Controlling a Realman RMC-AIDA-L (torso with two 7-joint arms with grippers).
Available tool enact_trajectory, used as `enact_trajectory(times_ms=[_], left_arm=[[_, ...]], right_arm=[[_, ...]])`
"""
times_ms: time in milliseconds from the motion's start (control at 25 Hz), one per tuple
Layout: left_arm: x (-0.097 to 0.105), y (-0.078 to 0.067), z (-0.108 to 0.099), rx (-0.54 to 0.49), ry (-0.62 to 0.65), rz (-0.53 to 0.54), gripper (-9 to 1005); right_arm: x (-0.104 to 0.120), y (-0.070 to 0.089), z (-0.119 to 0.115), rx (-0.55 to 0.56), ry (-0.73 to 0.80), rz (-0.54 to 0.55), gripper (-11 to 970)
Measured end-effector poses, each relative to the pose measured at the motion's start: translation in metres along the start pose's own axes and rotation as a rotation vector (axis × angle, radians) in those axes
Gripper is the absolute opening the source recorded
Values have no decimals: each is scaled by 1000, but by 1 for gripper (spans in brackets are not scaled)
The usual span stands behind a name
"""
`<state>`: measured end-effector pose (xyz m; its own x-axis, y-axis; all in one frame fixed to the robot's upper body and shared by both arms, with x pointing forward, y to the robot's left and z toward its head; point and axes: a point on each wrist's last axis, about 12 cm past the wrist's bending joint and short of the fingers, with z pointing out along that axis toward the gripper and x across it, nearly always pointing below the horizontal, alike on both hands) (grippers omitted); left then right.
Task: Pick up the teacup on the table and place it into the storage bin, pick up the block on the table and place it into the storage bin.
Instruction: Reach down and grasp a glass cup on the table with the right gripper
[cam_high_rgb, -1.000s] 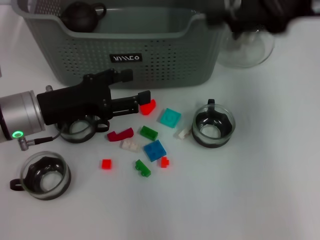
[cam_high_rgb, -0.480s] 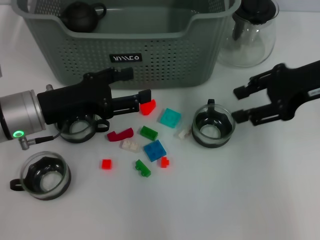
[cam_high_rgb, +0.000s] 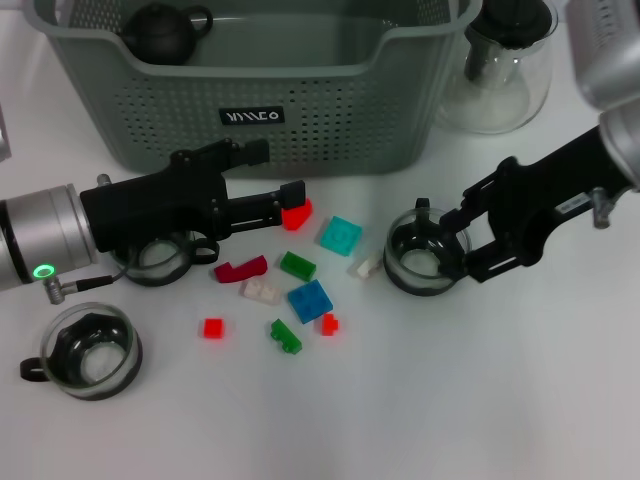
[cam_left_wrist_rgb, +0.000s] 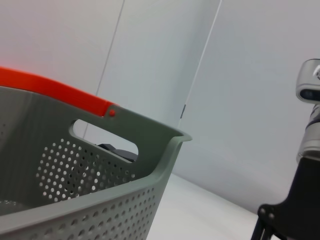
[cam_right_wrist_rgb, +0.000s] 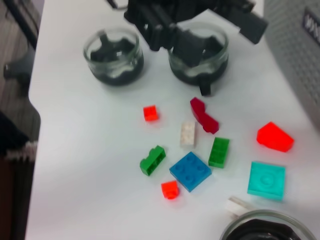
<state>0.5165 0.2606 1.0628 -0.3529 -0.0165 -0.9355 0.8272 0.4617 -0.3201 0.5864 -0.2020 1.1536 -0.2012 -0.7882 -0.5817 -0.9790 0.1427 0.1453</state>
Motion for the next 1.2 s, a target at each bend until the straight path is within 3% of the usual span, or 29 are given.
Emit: enact_trajectory(times_ms=[720, 1160, 1200], left_arm=[[3, 1, 1, -13, 4, -12, 849], [4, 1, 1, -14, 5, -2, 847], [4, 1, 1, -14, 4, -3, 847]], right_arm=[[-22, 5, 64, 46, 251, -117, 544], [-23, 8, 71, 55, 286, -124, 503], [-23, 9, 72, 55, 291, -120, 460]])
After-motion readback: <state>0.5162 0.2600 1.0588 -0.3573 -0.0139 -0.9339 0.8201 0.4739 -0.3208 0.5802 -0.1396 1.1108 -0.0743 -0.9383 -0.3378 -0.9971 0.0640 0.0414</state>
